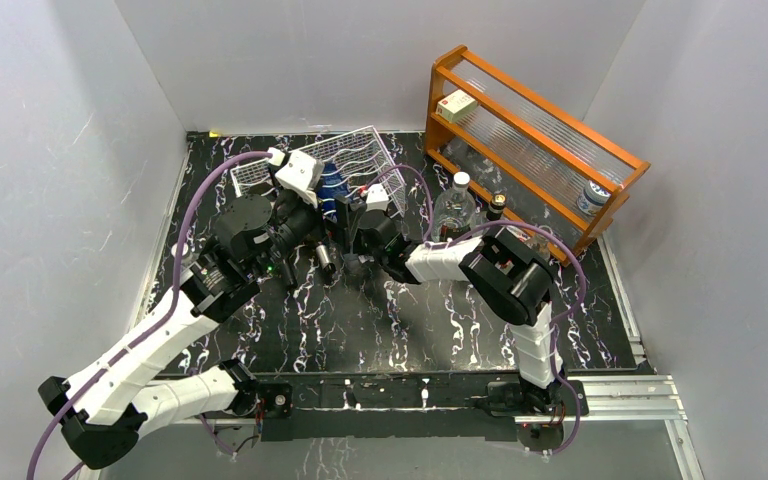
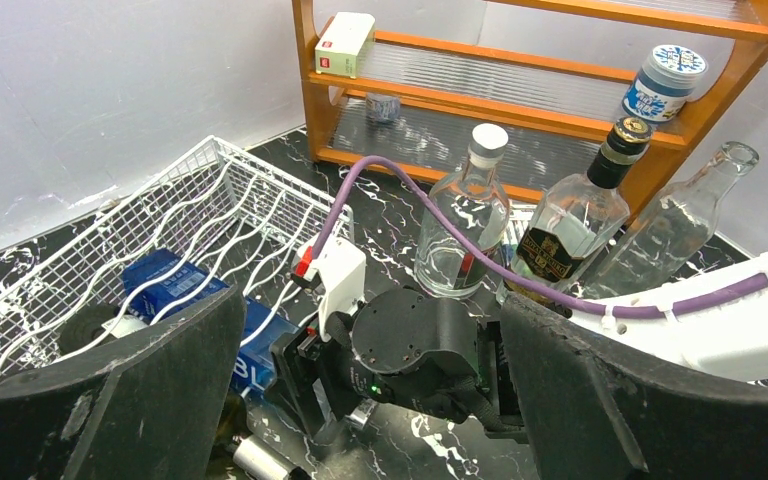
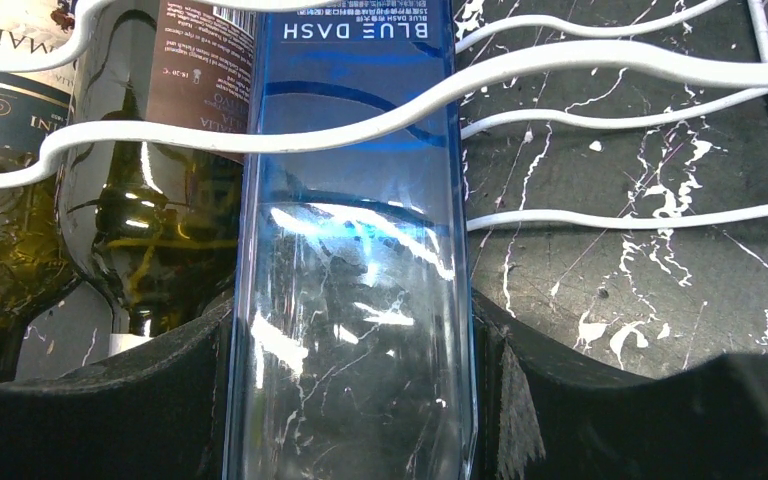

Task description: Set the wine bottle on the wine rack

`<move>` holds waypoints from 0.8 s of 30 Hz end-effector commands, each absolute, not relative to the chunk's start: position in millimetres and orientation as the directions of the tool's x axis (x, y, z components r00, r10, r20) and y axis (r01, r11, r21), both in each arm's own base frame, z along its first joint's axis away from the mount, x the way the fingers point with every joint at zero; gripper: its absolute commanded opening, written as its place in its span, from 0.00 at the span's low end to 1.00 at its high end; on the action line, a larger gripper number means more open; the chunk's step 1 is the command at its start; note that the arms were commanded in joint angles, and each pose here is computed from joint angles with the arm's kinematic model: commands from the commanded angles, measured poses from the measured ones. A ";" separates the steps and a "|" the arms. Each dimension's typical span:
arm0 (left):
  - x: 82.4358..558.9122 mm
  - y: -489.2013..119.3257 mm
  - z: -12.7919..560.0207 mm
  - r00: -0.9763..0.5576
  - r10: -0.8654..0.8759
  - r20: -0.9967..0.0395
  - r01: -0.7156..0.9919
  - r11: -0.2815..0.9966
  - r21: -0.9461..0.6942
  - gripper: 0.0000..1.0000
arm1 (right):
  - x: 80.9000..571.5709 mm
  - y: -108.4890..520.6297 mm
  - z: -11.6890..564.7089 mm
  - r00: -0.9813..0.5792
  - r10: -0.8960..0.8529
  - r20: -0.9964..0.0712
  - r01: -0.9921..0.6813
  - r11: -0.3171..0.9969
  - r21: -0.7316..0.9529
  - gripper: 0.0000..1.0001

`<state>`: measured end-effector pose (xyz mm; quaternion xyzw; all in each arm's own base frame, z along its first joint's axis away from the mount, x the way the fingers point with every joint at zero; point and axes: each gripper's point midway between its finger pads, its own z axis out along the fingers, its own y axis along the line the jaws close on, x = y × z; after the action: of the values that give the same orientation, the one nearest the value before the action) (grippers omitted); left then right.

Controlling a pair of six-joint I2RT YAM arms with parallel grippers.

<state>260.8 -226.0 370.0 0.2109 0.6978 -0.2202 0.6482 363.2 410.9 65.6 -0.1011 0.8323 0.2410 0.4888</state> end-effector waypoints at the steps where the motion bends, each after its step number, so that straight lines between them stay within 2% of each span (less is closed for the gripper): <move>1: 255.7 -217.1 396.7 -0.030 -0.038 -0.999 0.571 0.819 -0.048 0.98 | 393.5 436.1 167.1 -0.325 0.325 -0.888 -0.423 0.790 0.444 0.61; 7: 255.8 -215.0 396.9 -0.030 -0.036 -0.999 0.565 0.824 -0.047 0.98 | 390.6 426.1 176.5 -0.321 0.328 -0.888 -0.405 0.800 0.442 0.84; 9: 255.8 -214.3 396.8 -0.031 -0.036 -0.999 0.561 0.826 -0.047 0.98 | 388.4 423.8 182.0 -0.323 0.330 -0.887 -0.403 0.800 0.444 0.97; 18: 255.7 -208.9 402.9 -0.026 -0.031 -0.999 0.546 0.837 -0.040 0.98 | 370.7 408.1 203.2 -0.324 0.328 -0.887 -0.429 0.785 0.447 0.98; 24: 251.1 -202.5 412.9 -0.018 -0.039 -0.999 0.540 0.840 -0.043 0.98 | 349.9 385.3 238.8 -0.321 0.285 -0.903 -0.456 0.789 0.412 0.98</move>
<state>259.1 -216.8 382.2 0.2010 0.7000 -0.2101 0.6522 359.2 400.2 187.8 -0.0530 0.7694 0.3082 0.5570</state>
